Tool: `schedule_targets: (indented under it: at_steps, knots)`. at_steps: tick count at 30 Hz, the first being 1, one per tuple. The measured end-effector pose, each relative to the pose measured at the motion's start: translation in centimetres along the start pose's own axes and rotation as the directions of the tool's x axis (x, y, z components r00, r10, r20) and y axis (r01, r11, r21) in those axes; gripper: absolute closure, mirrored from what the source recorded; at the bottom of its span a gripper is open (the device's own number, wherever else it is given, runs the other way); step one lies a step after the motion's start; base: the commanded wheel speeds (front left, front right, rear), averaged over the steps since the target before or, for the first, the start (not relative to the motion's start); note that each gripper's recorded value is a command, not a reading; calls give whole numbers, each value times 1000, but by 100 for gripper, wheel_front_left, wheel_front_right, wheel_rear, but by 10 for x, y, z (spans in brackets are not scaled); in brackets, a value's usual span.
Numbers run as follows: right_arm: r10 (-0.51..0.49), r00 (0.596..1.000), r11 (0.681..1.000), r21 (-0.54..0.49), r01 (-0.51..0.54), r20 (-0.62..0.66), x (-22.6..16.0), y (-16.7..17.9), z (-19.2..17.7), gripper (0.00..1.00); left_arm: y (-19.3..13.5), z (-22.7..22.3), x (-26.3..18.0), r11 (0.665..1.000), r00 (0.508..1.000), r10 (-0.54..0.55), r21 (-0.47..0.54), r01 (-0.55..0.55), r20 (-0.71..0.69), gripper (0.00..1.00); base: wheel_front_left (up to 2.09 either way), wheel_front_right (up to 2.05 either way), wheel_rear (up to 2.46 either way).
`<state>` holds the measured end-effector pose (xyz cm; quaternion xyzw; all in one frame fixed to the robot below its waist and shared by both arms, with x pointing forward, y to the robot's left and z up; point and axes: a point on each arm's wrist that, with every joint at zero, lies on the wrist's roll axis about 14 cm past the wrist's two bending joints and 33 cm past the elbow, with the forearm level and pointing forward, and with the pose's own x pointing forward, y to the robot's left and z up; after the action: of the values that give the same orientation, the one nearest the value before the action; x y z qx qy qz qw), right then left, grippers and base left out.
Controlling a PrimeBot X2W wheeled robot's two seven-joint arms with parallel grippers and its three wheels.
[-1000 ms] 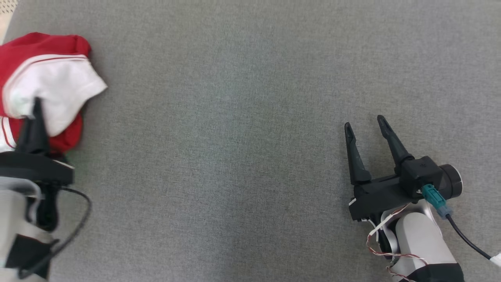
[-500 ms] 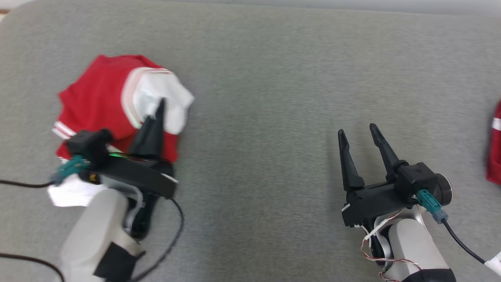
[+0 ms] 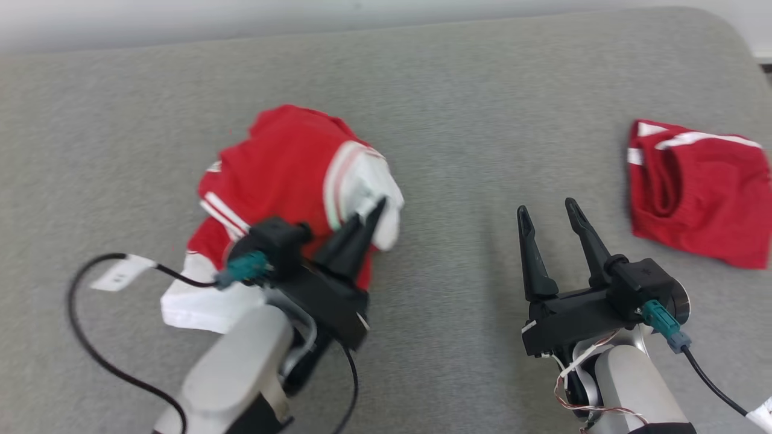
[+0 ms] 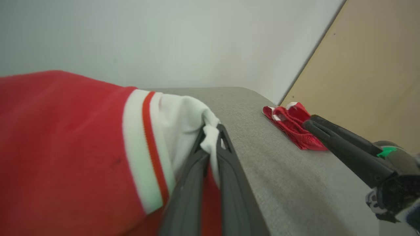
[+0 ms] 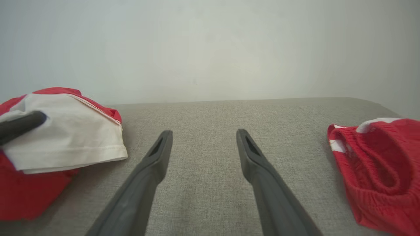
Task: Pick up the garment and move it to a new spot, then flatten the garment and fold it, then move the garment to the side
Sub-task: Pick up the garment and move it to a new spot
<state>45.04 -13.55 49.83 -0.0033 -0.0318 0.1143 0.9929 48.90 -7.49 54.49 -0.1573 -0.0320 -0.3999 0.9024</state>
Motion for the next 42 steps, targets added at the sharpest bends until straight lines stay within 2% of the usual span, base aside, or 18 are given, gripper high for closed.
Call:
schedule_targets:
  at_steps: [5, 6, 7, 8, 13, 17, 24, 33, 38, 42]
  knots:
    - [-57, 998, 998, -3, 57, -5, -19, -16, 3, 0, -46, -24, 4, 993, 991, -120, -19, 119, -60, 100, 0, 0, 0]
    - [-65, 998, 998, -6, 65, 0, -21, -19, 6, 0, -48, -27, 4, 993, 990, -121, -25, 120, -66, 95, 0, 0, 0]
    - [-71, 997, 997, -8, 71, 5, -23, -21, 8, 0, -48, -28, 3, 993, 990, -118, -23, 117, -71, 59, 0, 0, 0]
    - [-77, 997, 997, -10, 77, 9, -24, -23, 11, 0, -48, -29, 2, 994, 991, -113, -12, 113, -74, 0, 0, 0, 0]
    - [-88, 996, 996, -11, 88, 30, -30, -24, 19, 0, -38, -30, -10, 997, 994, -63, 34, 66, -87, 0, 0, 0, 0]
    - [-71, 996, 997, -8, 72, 48, -29, -18, 26, 0, -17, -18, -25, 995, 998, 28, 98, -22, -58, 0, 0, 0, 0]
    - [-29, 997, 1000, 0, 29, 65, -31, 0, 33, 0, 19, -1, -66, 964, 981, 191, 190, -185, -18, 0, 0, 0, 0]
    - [31, 995, 999, 9, -32, 94, -32, 23, 43, 0, 65, 34, -135, 854, 896, 435, 276, -442, 91, 0, 0, 0, 0]
    - [54, 993, 998, 11, -55, 102, -38, 34, 47, 0, 80, 44, -178, 771, 826, 548, 301, -561, 135, 0, 0, 0, 0]
    - [69, 991, 997, 13, -71, 115, -39, 40, 51, 0, 91, 61, -207, 688, 763, 617, 337, -642, 194, 0, 0, 0, 0]
